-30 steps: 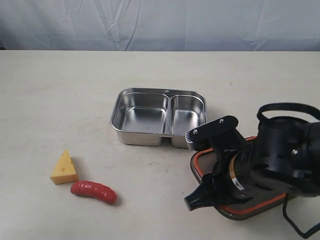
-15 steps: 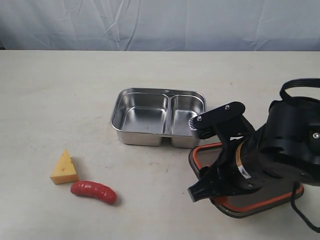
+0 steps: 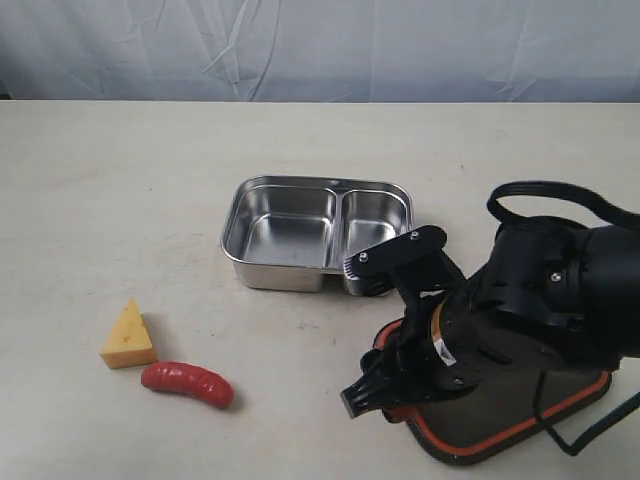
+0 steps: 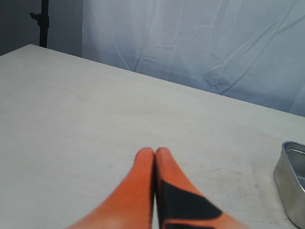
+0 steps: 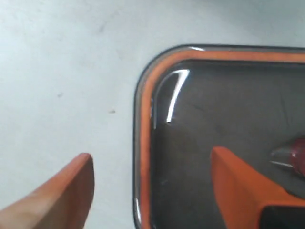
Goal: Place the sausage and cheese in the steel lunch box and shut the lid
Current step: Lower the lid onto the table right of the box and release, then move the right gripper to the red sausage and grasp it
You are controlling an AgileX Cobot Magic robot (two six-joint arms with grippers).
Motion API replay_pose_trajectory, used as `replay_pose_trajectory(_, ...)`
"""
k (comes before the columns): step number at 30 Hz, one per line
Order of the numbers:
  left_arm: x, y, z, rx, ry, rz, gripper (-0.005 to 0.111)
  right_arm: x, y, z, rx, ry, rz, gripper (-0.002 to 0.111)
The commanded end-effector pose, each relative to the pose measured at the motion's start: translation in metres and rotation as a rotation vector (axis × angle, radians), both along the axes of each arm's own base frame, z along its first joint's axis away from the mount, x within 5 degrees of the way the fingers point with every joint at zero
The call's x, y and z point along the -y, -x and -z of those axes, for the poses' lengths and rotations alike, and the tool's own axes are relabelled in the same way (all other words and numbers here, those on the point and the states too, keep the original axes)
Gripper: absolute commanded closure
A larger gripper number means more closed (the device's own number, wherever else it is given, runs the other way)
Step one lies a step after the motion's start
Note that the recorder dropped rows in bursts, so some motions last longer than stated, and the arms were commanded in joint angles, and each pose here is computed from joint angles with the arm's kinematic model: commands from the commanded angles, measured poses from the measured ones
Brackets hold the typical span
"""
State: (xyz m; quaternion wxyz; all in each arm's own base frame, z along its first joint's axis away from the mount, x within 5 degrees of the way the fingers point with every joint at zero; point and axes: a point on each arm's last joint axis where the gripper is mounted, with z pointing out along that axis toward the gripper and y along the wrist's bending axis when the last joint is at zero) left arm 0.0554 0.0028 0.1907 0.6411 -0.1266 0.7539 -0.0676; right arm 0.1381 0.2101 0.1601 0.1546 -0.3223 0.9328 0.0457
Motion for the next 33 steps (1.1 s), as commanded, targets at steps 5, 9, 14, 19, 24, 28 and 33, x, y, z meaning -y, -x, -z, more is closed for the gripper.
replay_pose_trajectory(5, 0.0, 0.0, -0.001, 0.016, -0.007, 0.0, 0.107, -0.025, -0.001, -0.015, 0.035, -0.235, -0.112, 0.042)
replay_pose_trajectory(9, 0.0, 0.0, -0.001, 0.016, -0.007, 0.0, 0.107, -0.042, 0.001, -0.025, 0.003, -0.283, -0.267, 0.042)
replay_pose_trajectory(14, 0.0, 0.0, -0.001, 0.016, -0.007, 0.0, 0.107, -0.073, -0.004, -0.037, -0.056, -0.337, -0.415, 0.042)
replay_pose_trajectory(19, 0.0, 0.0, -0.001, 0.018, -0.008, 0.0, 0.107, -0.102, -0.016, -0.023, -0.105, -0.291, -0.507, 0.042)
replay_pose_trajectory(24, 0.0, 0.0, -0.001, 0.018, -0.008, 0.0, 0.107, -0.127, -0.025, -0.01, -0.167, -0.279, -0.561, 0.042)
replay_pose_trajectory(28, 0.0, 0.0, -0.001, 0.024, -0.008, 0.0, 0.107, -0.142, -0.029, -0.003, -0.174, -0.3, -0.597, 0.042)
replay_pose_trajectory(33, 0.0, 0.0, -0.001, 0.024, -0.008, 0.0, 0.107, -0.162, -0.02, 0.011, -0.173, -0.281, -0.662, 0.042)
